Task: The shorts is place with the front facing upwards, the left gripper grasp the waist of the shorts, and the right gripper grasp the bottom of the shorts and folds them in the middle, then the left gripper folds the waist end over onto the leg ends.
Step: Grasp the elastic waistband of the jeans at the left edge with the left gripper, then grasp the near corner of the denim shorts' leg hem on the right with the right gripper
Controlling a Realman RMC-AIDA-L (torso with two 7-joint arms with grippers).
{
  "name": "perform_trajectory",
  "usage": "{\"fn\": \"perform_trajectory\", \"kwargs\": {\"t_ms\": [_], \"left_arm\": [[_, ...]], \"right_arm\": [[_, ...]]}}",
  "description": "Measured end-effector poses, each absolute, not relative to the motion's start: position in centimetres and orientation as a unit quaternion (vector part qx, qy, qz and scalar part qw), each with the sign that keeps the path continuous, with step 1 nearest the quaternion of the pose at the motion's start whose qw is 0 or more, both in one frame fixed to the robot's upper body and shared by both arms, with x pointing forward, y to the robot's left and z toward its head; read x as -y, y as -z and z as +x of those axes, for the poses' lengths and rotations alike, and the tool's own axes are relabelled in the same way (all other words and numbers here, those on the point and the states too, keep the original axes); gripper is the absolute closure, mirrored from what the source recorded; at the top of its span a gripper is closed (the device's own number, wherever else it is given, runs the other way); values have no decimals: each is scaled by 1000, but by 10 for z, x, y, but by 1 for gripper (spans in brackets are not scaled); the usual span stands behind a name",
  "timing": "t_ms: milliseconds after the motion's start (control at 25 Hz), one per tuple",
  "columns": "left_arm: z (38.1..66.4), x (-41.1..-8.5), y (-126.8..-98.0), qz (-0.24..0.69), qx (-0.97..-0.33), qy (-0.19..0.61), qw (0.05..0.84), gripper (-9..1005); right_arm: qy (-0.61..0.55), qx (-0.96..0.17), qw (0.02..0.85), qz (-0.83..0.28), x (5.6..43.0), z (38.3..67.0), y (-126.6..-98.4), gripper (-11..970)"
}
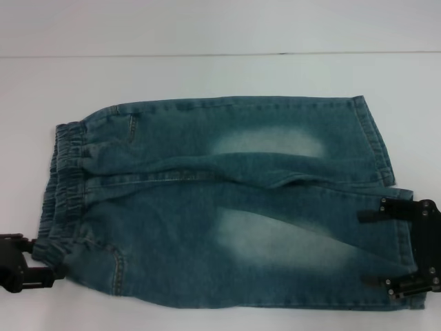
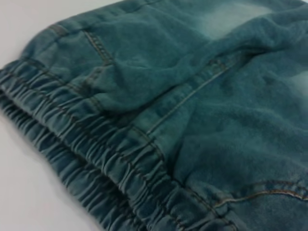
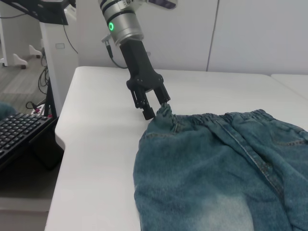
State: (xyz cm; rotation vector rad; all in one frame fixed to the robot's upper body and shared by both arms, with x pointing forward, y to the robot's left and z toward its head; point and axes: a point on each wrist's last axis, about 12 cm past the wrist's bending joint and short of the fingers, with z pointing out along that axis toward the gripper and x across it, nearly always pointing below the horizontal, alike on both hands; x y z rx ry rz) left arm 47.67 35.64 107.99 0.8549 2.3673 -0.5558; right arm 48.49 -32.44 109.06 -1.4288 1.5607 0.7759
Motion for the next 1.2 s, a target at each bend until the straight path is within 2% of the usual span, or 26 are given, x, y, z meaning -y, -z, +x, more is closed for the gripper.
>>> {"fn": "perform_trajectory", "kwargs": {"t_ms": [280, 680, 1000, 1200], "left_arm": [[484, -351, -1079, 330, -876, 201, 287, 375], [486, -354, -1082, 320, -876, 194, 304, 817], [486, -352, -1079, 329, -871, 193, 311, 901], [486, -351, -1079, 333, -868, 196, 311, 932]], "right_arm": [[-304, -632, 432, -567, 326, 484, -1088, 19], [-305, -649, 419, -557, 328, 487, -1092, 19], [-261, -715, 321, -563, 344, 492, -1131, 19], [-213, -765, 220, -566, 345, 497, -1147, 22]]}}
